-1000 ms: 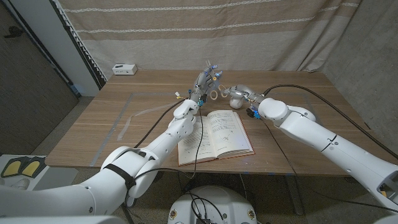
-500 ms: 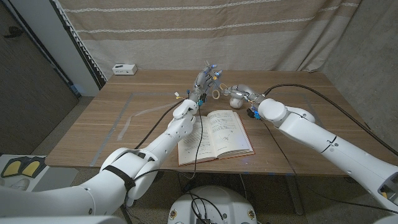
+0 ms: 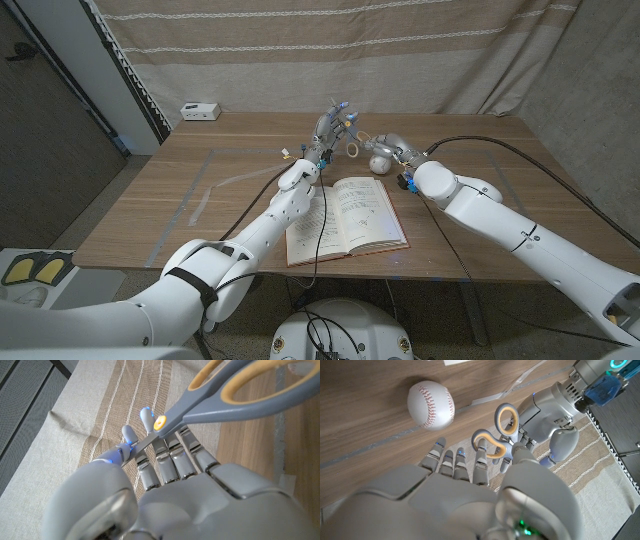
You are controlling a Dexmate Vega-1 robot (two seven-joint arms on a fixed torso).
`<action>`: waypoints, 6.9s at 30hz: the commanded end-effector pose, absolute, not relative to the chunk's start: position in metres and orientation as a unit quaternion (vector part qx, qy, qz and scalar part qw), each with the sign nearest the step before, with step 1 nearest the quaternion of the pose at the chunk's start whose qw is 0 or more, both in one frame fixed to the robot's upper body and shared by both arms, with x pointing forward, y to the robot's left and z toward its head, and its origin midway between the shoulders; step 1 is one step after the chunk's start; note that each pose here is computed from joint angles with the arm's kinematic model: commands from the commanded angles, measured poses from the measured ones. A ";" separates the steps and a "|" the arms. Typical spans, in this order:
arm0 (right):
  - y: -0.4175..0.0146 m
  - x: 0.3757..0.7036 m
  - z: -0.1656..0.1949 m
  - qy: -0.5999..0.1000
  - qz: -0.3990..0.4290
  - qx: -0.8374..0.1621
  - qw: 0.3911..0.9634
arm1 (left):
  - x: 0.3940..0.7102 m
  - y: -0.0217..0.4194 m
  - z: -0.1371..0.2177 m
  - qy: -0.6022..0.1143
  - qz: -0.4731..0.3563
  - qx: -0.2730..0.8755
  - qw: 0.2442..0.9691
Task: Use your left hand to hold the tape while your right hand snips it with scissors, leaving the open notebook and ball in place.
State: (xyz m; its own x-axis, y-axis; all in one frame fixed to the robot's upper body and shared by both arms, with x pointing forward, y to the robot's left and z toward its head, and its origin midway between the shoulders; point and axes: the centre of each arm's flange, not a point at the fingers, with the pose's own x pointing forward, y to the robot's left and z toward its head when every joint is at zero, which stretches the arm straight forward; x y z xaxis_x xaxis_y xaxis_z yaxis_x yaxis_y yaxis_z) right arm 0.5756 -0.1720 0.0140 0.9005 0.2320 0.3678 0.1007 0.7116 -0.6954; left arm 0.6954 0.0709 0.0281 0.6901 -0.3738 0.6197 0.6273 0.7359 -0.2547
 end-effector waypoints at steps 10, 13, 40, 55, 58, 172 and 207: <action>-0.168 0.573 0.014 -0.250 0.000 -0.384 0.889 | 0.695 0.061 0.030 -0.256 -0.302 -0.266 0.879; -0.166 0.572 0.013 -0.253 0.002 -0.390 0.885 | 0.695 0.060 0.030 -0.256 -0.301 -0.266 0.879; -0.158 0.576 0.011 -0.249 -0.038 -0.411 0.876 | 0.691 0.057 0.033 -0.258 -0.326 -0.271 0.868; -0.164 0.580 0.009 -0.240 -0.053 -0.414 0.876 | 0.694 0.053 0.034 -0.256 -0.343 -0.275 0.861; -0.163 0.581 0.009 -0.241 -0.059 -0.421 0.873 | 0.693 0.052 0.035 -0.257 -0.344 -0.277 0.860; -0.161 0.577 -0.002 -0.308 -0.223 -0.528 0.759 | 0.658 0.026 0.031 -0.208 -0.392 -0.344 0.827; -0.162 0.577 -0.002 -0.322 -0.218 -0.518 0.762 | 0.664 0.028 0.021 -0.229 -0.391 -0.304 0.838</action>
